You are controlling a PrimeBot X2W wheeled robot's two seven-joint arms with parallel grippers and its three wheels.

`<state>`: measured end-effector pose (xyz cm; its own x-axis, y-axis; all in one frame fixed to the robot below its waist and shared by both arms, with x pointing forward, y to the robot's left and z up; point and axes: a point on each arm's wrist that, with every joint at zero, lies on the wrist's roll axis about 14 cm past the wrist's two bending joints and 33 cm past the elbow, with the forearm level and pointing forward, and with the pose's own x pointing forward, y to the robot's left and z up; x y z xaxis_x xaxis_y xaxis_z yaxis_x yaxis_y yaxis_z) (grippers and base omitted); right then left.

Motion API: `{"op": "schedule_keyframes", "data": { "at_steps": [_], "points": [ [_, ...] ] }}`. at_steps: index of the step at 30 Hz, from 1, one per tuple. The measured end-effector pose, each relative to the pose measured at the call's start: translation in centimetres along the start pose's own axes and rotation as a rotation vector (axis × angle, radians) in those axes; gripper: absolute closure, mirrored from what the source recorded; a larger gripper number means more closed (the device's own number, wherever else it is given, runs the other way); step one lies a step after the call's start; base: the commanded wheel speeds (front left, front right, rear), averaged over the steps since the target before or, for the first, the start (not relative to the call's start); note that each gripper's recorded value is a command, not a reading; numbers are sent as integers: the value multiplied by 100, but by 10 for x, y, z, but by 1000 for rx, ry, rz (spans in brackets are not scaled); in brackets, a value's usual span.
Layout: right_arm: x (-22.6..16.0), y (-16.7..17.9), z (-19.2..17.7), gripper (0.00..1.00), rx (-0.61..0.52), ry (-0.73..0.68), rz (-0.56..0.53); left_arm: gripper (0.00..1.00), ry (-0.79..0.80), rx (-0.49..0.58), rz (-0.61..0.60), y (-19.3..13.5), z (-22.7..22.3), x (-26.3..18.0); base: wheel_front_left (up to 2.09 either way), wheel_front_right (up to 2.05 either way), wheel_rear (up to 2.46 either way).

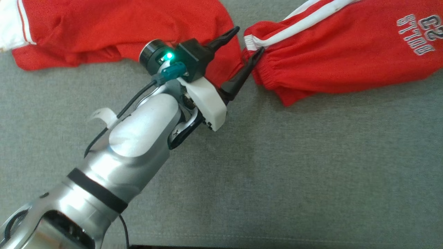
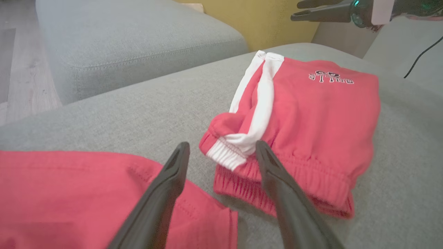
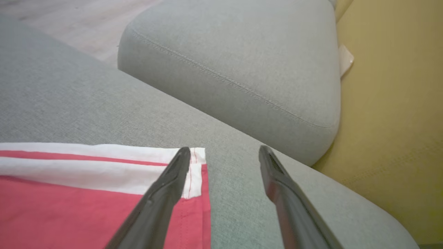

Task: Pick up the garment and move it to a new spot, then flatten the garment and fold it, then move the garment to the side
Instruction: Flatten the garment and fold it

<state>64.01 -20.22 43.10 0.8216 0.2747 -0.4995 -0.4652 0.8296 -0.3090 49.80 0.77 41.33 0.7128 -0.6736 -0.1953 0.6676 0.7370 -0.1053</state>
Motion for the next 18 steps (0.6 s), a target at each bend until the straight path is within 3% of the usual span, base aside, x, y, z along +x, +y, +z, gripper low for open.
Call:
{"op": "schedule_keyframes", "data": {
  "at_steps": [6, 12, 18],
  "points": [
    [-27, -15, 30, 0, 100, -157, -58, 0, -53, -5, 52, 3, 21, -7, 0, 0, 0],
    [-73, -14, 55, 0, 198, -366, -98, 0, -142, -106, 153, 7, 48, -26, 0, 0, 0],
    [-115, -5, 58, 0, 321, -472, -127, 0, -269, -134, 231, 6, 86, -52, 0, 0, 0]
  ]
}}
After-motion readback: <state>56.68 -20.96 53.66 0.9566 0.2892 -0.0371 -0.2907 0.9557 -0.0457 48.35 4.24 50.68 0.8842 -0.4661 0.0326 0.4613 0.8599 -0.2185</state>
